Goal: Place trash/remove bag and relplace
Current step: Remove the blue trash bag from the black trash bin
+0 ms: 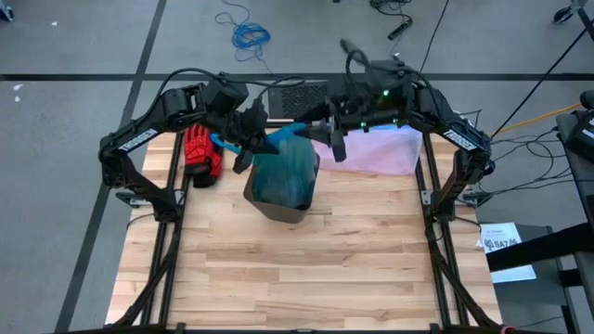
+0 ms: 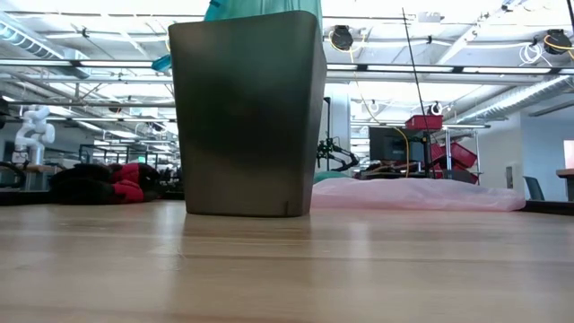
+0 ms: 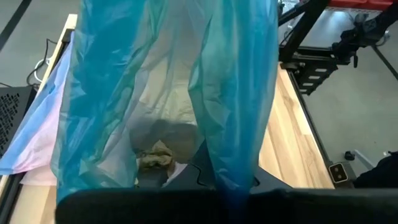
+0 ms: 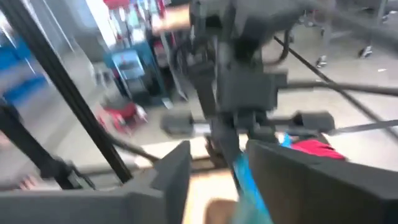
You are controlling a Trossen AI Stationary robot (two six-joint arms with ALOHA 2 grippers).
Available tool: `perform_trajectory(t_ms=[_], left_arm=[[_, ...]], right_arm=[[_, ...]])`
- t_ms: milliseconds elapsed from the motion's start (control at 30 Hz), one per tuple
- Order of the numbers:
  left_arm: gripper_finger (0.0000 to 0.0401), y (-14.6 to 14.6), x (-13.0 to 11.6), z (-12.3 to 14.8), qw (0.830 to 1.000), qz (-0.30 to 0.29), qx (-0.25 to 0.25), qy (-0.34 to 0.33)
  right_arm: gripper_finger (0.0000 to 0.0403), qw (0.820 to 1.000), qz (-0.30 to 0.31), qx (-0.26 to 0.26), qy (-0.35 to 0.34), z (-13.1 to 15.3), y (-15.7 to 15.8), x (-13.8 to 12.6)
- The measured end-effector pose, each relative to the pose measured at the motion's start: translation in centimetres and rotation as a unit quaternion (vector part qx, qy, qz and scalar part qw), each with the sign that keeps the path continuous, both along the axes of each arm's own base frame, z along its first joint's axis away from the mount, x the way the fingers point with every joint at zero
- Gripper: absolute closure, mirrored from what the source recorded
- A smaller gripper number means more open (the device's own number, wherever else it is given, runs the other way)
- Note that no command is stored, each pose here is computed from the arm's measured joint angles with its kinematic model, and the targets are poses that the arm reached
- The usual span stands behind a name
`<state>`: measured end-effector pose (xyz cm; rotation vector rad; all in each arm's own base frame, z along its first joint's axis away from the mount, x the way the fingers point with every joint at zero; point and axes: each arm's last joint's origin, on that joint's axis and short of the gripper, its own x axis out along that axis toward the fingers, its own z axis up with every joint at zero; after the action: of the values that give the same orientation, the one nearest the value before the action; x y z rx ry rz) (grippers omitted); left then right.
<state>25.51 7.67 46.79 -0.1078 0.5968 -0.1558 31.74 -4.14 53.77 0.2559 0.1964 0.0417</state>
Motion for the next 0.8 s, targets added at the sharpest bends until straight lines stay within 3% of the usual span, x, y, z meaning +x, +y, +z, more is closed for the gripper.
perform_trajectory(t_ms=[200,367,667,800], left_arm=[[0.0401,0.0,-0.1,0.1,1.0,0.004,-0.005,-0.001],[0.0401,0.0,-0.1,0.1,1.0,0.004,-0.005,-0.001],[0.0401,0.0,-0.1,0.1,1.0,0.004,-0.006,-0.001],[0.0401,0.0,-0.1,0.1,1.0,0.004,-0.006,-0.001]], right_arm=[[0.0178,0.989,-0.015,-0.14,0.054,-1.2,1.6,0.2],[0.016,0.968,-0.099,-0.224,0.061,-0.9,2.0,0.2],[0.0175,0.965,-0.107,-0.22,0.093,-1.7,1.4,0.5],[0.0224,0.969,-0.097,-0.208,0.093,-2.1,0.9,1.2]])
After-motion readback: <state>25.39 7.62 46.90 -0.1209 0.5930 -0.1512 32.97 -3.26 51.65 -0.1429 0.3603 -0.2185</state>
